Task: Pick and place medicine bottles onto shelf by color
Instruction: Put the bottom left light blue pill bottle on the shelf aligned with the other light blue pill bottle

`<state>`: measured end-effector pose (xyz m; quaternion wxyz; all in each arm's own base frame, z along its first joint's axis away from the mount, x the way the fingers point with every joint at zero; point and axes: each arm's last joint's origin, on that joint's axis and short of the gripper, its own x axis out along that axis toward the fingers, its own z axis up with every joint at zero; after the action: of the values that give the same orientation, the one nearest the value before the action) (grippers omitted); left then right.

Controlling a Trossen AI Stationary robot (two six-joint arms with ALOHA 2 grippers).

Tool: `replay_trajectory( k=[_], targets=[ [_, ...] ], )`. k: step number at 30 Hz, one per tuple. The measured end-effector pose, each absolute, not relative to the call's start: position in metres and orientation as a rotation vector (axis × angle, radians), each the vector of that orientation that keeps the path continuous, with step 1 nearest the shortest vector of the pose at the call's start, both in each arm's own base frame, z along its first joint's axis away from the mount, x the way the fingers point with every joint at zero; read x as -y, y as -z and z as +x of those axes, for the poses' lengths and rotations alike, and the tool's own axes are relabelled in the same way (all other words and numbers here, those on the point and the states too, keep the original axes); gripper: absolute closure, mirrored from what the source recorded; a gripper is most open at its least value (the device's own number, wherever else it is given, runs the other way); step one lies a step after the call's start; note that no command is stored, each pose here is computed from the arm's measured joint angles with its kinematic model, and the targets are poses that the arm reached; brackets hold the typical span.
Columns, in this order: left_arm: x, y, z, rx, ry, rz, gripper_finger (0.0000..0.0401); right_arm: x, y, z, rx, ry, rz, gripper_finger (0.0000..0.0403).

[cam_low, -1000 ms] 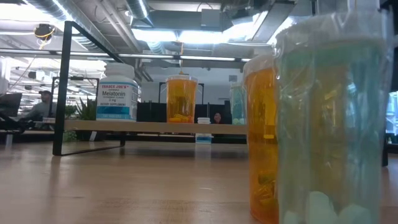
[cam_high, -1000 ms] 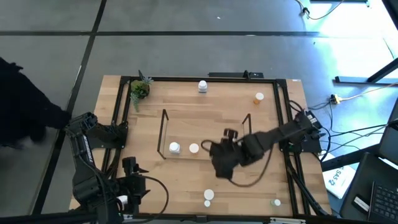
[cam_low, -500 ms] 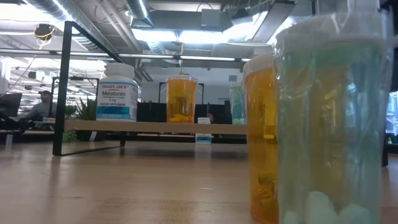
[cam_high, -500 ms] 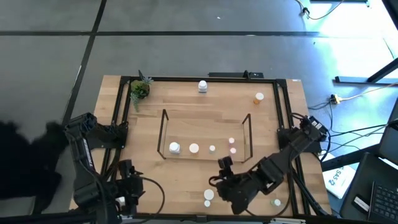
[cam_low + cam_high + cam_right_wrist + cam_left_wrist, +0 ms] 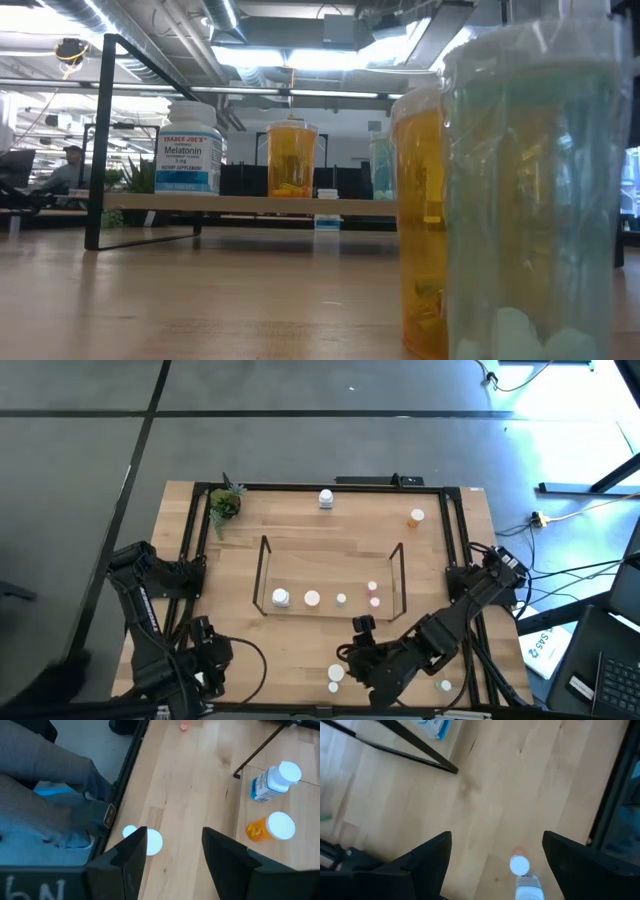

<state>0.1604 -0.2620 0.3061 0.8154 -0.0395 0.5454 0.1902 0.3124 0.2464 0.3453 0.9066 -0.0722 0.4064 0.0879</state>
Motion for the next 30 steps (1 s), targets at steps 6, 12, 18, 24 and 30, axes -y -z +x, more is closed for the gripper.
replay_trajectory(
  k=[6, 12, 18, 24, 30],
  targets=[
    [0.259, -0.306, 0.165, -1.156, -0.404, -0.058, 0.0095, -0.253, -0.327, 0.321, -0.87, -0.207, -0.248, 0.0211],
    [0.259, -0.306, 0.165, -1.154, -0.405, -0.056, 0.0095, -0.262, -0.303, 0.335, -0.899, -0.257, -0.361, 0.0211],
    [0.259, -0.306, 0.165, -1.155, -0.405, -0.056, 0.0095, -0.274, -0.292, 0.347, -0.841, -0.381, -0.394, 0.0211],
    [0.258, -0.307, 0.167, -1.118, -0.385, 0.002, 0.0095, -0.282, -0.286, 0.352, -0.801, -0.457, -0.418, 0.0211],
    [0.257, -0.307, 0.168, -1.105, -0.388, 0.009, 0.0095, -0.285, -0.281, 0.353, -0.806, -0.482, -0.435, 0.0211]
  ],
)
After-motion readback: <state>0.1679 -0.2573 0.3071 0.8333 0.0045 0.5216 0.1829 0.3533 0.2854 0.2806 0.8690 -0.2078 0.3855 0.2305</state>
